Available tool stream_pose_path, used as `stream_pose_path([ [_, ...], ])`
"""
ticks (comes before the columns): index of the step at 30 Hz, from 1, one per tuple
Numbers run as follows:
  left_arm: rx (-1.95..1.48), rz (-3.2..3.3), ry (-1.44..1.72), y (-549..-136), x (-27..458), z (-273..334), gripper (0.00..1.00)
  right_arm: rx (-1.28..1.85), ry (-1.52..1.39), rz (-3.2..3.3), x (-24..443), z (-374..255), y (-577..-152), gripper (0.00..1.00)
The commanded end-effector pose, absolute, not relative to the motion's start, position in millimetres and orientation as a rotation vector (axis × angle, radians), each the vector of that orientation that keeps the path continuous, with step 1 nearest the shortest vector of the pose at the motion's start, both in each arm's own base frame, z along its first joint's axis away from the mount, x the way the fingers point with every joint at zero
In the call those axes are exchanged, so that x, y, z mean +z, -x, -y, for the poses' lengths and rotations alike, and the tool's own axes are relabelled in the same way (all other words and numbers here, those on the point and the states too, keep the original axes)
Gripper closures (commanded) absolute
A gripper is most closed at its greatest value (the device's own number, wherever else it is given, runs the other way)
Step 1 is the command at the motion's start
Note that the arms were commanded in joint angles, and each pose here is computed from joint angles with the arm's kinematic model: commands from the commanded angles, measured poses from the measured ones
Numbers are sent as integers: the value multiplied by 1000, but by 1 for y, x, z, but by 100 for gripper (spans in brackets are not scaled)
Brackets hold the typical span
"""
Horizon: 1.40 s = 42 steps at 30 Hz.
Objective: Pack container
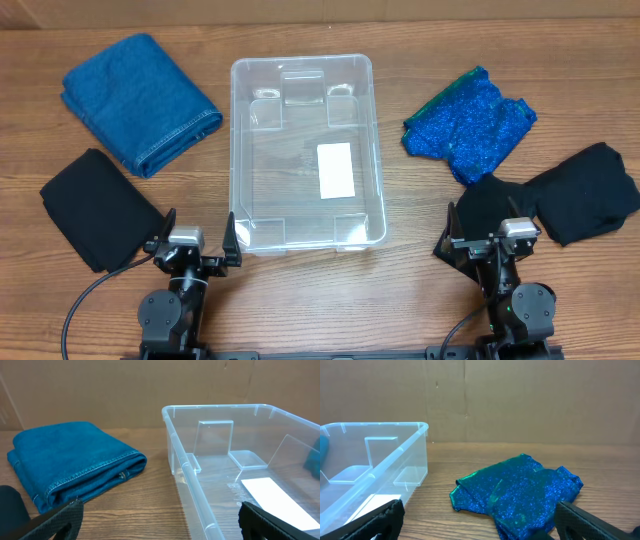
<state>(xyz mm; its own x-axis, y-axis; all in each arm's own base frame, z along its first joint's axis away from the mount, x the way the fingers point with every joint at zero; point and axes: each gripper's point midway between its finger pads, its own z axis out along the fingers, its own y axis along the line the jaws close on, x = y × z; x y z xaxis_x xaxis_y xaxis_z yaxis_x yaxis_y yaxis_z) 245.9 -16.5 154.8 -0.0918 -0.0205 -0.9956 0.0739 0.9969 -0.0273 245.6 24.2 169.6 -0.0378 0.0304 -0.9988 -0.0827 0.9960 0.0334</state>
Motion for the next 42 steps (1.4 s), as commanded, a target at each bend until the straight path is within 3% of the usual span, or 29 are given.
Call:
stream_pose_path([
  [1, -161, -1654, 34, -246, 156, 18, 0, 154, -29, -1595, 173, -23, -245, 0],
  [9, -110, -1605, 199, -233, 229, -6, 0, 114, -147, -1677, 233, -8, -252, 0],
  [16, -83, -1899, 217, -259, 271, -4, 0, 123, -96, -2015, 274, -29, -336, 0],
  [22, -52, -2219, 221, -279, 283, 0, 0, 183, -200, -2309, 263, -1, -391, 0],
  [31, -41, -2423, 222, -305, 281, 4, 0, 314, -611, -2541, 161, 110, -425, 0],
  [36, -42, -2423, 222, -305, 281, 4, 0, 531, -695, -2697, 72, 103, -430, 0],
  [42, -45, -2433, 220, -303, 280, 5, 0, 669, -718, -2746, 21, 90, -436, 0],
])
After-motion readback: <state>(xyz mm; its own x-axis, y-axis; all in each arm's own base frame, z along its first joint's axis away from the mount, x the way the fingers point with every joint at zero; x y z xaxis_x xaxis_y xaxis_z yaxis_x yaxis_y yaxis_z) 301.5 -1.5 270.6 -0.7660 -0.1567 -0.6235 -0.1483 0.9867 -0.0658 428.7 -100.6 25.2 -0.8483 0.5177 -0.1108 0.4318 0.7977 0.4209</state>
